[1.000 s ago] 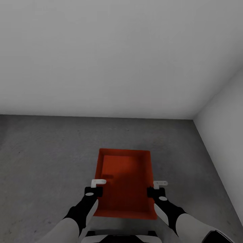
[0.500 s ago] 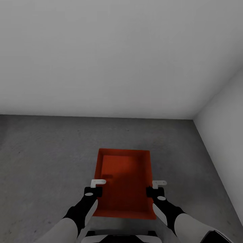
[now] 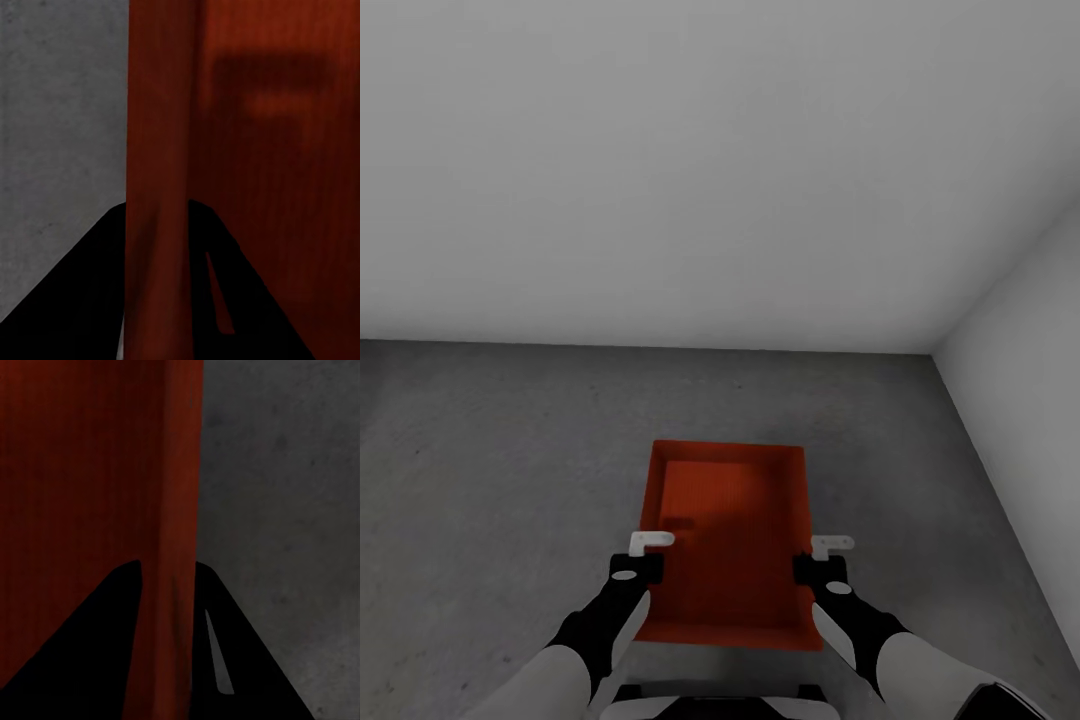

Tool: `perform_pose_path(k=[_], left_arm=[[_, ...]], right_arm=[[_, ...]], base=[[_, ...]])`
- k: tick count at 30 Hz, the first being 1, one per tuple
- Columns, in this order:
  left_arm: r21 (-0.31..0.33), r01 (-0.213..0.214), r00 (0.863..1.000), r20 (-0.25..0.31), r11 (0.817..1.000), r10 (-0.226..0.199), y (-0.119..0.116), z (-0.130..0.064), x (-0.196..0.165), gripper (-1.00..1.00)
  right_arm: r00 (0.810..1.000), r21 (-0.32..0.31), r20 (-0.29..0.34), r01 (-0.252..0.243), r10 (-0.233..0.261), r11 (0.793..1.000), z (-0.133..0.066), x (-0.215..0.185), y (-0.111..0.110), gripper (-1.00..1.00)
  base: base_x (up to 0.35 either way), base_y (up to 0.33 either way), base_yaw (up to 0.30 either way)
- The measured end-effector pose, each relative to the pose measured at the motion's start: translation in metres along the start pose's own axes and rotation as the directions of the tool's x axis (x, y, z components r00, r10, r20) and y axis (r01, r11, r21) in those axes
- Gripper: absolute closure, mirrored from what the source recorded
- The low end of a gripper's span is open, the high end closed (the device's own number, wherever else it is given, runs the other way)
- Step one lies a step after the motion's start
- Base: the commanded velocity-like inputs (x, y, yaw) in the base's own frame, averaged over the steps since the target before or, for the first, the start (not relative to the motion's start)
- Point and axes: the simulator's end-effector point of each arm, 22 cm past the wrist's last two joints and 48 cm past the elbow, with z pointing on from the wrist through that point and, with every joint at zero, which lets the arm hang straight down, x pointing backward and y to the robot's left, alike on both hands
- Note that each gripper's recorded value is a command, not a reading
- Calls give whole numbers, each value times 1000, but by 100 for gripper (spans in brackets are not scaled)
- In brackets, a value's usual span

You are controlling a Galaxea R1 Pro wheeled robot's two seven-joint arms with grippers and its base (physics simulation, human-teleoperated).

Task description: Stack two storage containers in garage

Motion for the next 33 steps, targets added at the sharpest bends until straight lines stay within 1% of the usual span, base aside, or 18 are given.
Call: perform_pose_path(k=[17, 24, 33], left_arm=[[-1, 0, 1000, -2, 1000, 0, -1, 13, -2, 100], [-1, 2, 1000, 1, 1000, -2, -1, 13, -2, 100], [-1, 1, 1000, -3, 1000, -1, -2, 21, -2, 100]], right_arm=[[1000, 0, -2, 3, -3, 1000, 14, -1, 1, 100], [1000, 0, 1, 2, -2, 1000, 14, -2, 1, 100], [1000, 0, -2, 4, -4, 1000, 22, -1, 2, 100]], base=[[0, 0, 0], [0, 0, 0], [0, 0, 0]])
